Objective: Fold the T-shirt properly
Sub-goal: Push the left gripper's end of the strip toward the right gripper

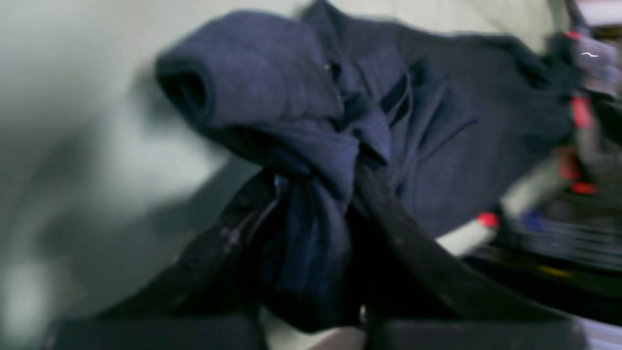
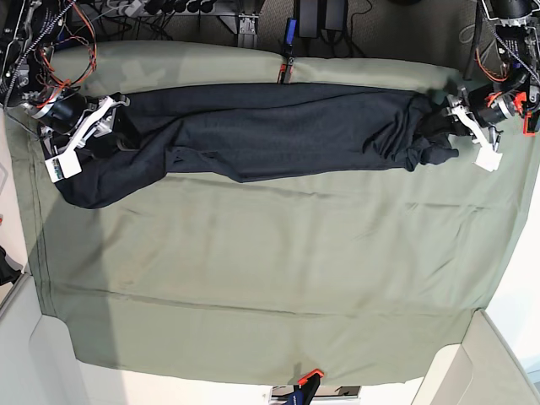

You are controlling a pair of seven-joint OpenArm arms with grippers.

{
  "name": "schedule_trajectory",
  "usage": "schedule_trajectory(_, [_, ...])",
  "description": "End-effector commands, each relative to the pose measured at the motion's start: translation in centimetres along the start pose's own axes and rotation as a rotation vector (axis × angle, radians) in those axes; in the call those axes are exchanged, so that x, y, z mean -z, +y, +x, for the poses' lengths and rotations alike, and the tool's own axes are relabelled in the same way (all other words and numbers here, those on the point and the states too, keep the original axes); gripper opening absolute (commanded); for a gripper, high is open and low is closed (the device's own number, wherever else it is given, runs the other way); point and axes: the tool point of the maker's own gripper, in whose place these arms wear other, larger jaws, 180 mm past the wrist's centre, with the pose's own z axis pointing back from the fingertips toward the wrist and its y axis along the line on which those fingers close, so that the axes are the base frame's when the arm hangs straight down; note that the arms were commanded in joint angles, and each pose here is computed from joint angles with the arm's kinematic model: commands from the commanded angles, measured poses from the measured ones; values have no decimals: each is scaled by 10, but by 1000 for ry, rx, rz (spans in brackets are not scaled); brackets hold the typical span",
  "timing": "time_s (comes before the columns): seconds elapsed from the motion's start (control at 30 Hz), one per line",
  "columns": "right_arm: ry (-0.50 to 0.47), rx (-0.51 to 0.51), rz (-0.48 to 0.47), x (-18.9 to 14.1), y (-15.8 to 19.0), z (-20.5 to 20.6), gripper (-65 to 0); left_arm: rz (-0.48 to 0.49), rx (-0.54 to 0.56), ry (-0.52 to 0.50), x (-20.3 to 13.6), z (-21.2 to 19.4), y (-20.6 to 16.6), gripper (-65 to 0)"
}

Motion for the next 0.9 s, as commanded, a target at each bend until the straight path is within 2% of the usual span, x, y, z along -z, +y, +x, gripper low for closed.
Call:
schedule_trajectory(0.0, [-45, -19, -4, -4, -1, 14, -299, 17, 54, -90, -15, 37, 2, -650])
schedule_trajectory(0.3, [-58, -21, -6, -4, -1, 17, -299, 228, 230, -195, -38, 102, 32, -650])
schedule_trajectory(0.4, [-62, -21, -6, -4, -1, 18, -299, 243, 252, -206, -44, 113, 33, -650])
schedule_trajectory(0.57, [-50, -27, -21, -4, -4, 15, -299, 119, 275, -202, -49, 118, -4, -650])
schedule_trajectory(0.7, [-54, -22, -27, -4, -5, 16, -299, 59, 443, -190, -48, 114, -57, -650])
schedule_trajectory(0.87, [-61, -22, -26, -4, -5, 17, -299, -61, 681, -57, -19, 72, -129, -650])
